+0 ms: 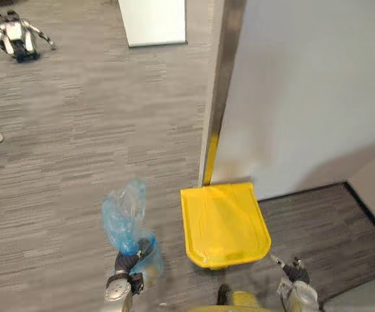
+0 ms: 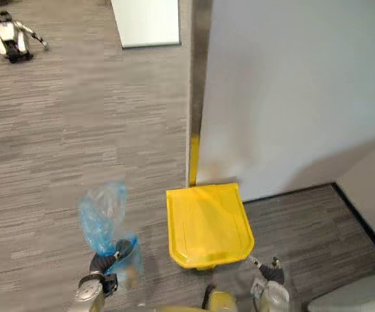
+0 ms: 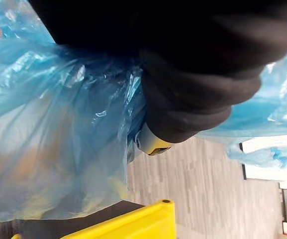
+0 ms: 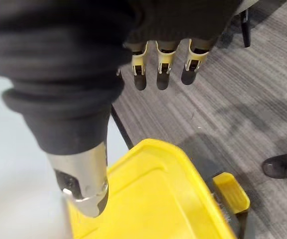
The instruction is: Gather rubbish on tea table into small bin, then transfer packed bag to large trash can.
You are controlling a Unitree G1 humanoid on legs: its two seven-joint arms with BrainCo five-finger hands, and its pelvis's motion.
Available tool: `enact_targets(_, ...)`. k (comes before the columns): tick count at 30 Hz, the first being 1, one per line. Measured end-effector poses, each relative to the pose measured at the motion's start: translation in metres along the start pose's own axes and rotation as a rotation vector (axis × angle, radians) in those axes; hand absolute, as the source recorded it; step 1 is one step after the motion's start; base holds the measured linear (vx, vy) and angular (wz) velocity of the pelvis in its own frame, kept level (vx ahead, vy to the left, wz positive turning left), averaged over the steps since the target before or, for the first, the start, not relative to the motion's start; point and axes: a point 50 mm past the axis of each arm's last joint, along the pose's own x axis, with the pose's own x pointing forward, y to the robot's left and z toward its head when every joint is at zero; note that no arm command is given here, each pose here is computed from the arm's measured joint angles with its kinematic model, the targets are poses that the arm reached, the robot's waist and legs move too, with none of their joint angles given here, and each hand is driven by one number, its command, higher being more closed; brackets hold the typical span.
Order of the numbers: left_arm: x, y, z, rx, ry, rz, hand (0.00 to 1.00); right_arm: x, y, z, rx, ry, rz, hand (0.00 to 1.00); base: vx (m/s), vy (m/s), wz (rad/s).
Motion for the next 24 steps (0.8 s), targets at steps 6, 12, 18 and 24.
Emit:
enact_targets(6, 0.001, -0.003, 0.002, 0.003, -0.006, -0.021, 1.0, 0.002, -0.009, -0.003, -0.019, 0.019, -0.021, 0.0, -0.08, -0.023, 0.18)
enact_targets(12, -0.002, -0.005, -0.002, 0.014, 0.007, -0.036, 1.0, 0.003, -0.013, 0.001, -0.012, 0.007, -0.033, 0.0, -0.13, 0.003, 0.0)
enact_targets(18, 0.001, -0.005, 0.001, 0.028, 0.001, -0.04, 1.0, -0.002, -0.018, -0.014, -0.012, 0.049, -0.047, 0.0, -0.08, 0.071, -0.07)
enact_targets(24, 0.002, -0.002, 0.0, 0.038, 0.004, -0.034, 1.0, -0.003, -0.018, -0.017, -0.021, 0.056, -0.044, 0.0, 0.04, 0.033, -0.12)
